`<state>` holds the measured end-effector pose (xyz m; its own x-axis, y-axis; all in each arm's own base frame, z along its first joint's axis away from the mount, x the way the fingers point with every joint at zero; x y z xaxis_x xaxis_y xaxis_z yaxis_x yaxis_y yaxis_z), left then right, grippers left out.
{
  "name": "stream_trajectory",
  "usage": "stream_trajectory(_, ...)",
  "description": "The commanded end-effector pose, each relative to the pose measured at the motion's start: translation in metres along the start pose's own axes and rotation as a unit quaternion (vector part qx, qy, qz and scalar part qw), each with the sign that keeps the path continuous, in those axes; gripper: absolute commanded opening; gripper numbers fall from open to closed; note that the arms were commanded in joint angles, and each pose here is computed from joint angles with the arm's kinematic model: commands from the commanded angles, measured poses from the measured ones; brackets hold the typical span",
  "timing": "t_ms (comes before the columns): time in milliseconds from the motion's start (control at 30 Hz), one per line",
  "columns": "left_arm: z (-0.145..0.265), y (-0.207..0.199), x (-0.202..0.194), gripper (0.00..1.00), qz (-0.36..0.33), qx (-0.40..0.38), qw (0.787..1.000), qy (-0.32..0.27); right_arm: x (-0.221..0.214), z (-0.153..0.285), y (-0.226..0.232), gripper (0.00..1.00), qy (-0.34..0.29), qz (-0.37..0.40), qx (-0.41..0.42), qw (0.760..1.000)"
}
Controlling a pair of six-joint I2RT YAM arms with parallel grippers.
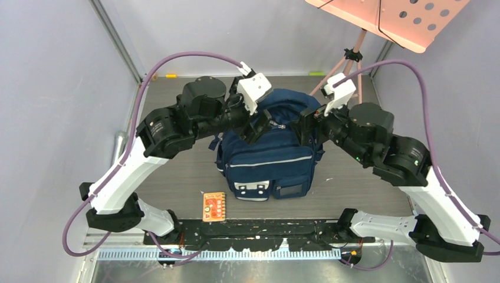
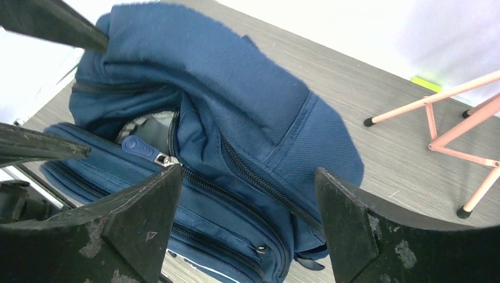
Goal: Pack the student bag
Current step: Zip the student bag at the center of the board.
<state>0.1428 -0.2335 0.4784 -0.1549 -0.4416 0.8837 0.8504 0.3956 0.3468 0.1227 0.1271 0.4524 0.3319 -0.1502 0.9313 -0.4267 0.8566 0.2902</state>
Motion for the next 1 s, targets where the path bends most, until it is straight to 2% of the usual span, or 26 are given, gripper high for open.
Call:
stream_trajectory(0, 0.019, 0.006, 0.009, 0.74, -0.003, 0.042, 0.999, -0.011, 0.004, -0.002, 0.002, 0.88, -0.016, 0.015, 0.023, 0.999)
stream_trajectory(133, 0.047, 0.016, 0.014, 0.81, -0.007, 0.087, 0.996, -0.027, -0.001, -0.010, -0.002, 0.88, -0.014, 0.028, -0.004, 1.000)
stream_trajectory(233, 0.064, 0.018, 0.017, 0.82, -0.007, 0.089, 0.995, -0.034, -0.003, -0.023, -0.007, 0.88, -0.021, 0.048, -0.058, 0.997)
stream_trajectory(400, 0.057, 0.004, 0.016, 0.76, 0.005, 0.010, 1.000, -0.027, 0.000, -0.038, -0.010, 0.84, -0.044, 0.058, -0.097, 0.993)
stream_trajectory(433, 0.050, 0.000, 0.015, 0.74, 0.007, -0.011, 1.000, -0.025, 0.000, -0.039, -0.011, 0.82, -0.046, 0.061, -0.099, 0.992)
stream_trajectory(533, 0.029, -0.010, 0.015, 0.69, 0.006, -0.068, 0.997, -0.019, 0.001, -0.041, -0.011, 0.62, -0.053, 0.062, -0.100, 0.992)
stream_trajectory(567, 0.022, -0.011, 0.014, 0.67, 0.005, -0.075, 0.997, -0.014, 0.002, -0.041, -0.012, 0.57, -0.054, 0.062, -0.101, 0.991)
stream_trajectory(600, 0.015, -0.011, 0.014, 0.67, 0.003, -0.079, 0.997, -0.007, 0.002, -0.040, -0.012, 0.47, -0.056, 0.061, -0.102, 0.991)
stream_trajectory(667, 0.003, -0.011, 0.013, 0.66, -0.006, -0.081, 0.997, 0.006, 0.002, -0.038, -0.013, 0.38, -0.058, 0.058, -0.102, 0.991)
stream_trajectory(967, -0.027, -0.005, 0.011, 0.64, -0.006, -0.051, 0.998, 0.044, -0.002, -0.035, -0.014, 0.18, -0.055, 0.053, -0.096, 0.992)
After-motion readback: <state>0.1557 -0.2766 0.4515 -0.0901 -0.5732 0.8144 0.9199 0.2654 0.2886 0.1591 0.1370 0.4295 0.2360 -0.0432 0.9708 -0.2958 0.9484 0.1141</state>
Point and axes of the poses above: each gripper's point midway between its finger pads, its own z axis back along the fingers, its own y axis along the line the jaws close on, x = y × z, the point moved 10 cm from there along z, back along the fingers, and after that the axes turned 15 degrees about -z, right-handed, at the moved point
